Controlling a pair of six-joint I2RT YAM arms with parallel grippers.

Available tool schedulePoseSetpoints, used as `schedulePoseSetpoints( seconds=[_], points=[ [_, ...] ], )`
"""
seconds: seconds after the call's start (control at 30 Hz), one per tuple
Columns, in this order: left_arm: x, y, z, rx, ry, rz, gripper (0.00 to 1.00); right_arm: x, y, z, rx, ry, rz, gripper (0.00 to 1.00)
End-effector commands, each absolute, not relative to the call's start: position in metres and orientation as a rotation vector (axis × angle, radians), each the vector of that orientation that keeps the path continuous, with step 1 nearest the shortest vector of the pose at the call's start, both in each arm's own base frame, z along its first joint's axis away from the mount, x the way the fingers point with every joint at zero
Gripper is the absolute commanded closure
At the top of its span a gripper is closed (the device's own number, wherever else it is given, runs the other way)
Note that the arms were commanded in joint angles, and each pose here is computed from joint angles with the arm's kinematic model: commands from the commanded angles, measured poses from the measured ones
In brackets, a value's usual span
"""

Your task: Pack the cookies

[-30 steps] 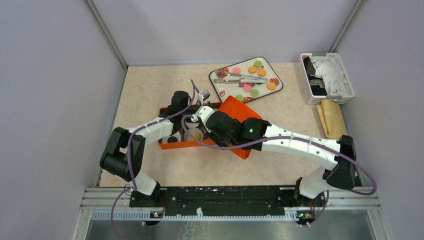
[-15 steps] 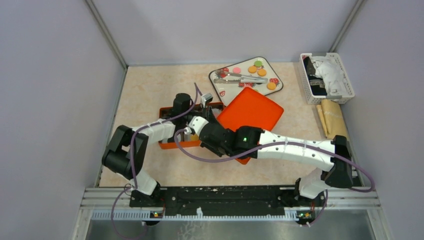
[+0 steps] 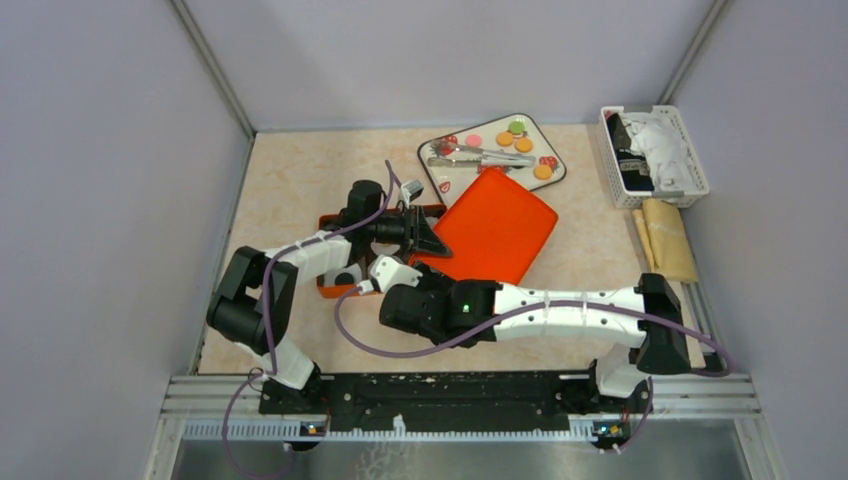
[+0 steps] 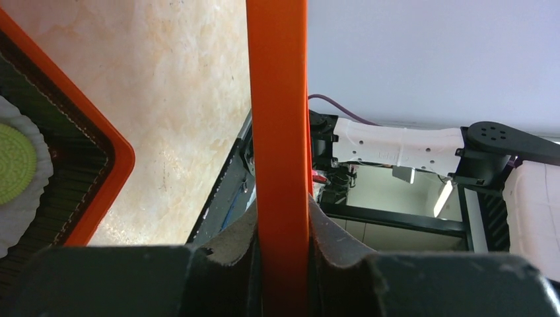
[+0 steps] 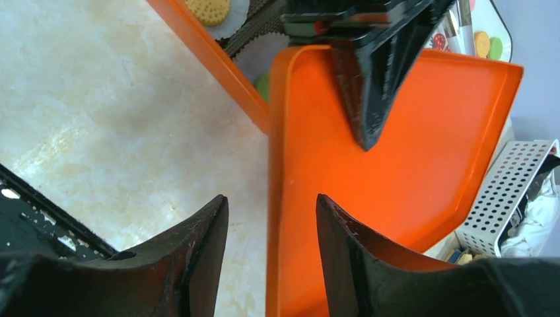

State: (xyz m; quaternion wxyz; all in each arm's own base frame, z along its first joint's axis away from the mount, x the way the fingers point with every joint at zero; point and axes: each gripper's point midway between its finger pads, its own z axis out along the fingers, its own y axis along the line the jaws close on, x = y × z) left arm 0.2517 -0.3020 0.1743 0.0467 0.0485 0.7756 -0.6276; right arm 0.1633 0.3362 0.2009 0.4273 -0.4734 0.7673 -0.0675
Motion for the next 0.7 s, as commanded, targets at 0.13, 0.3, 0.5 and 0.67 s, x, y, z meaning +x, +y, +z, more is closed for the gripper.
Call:
schedulePoseSetpoints(
  seconds=[0.13, 0.3, 0.5, 0.67],
  points=[
    [0.267, -0.304, 0.202, 0.253, 2.27, -1.92, 1.0, 0.161, 0.327, 0.199, -1.036, 1.866, -0.336, 0.49],
    [0.265, -0.302, 0.207, 0.241, 2.28, -1.905, 1.0, 0.176, 0.303, 0.183, -0.99, 1.776, -0.619, 0.48],
    [0.262, -0.299, 0.218, 0.248, 2.272, -1.893, 1.0, 0.183, 0.29, 0.164, -0.914, 1.707, -0.775, 0.51],
    [0.263, -0.296, 0.223, 0.251, 2.277, -1.865, 1.0, 0.189, 0.28, 0.173, -0.818, 1.59, -0.899, 0.73]
  ],
)
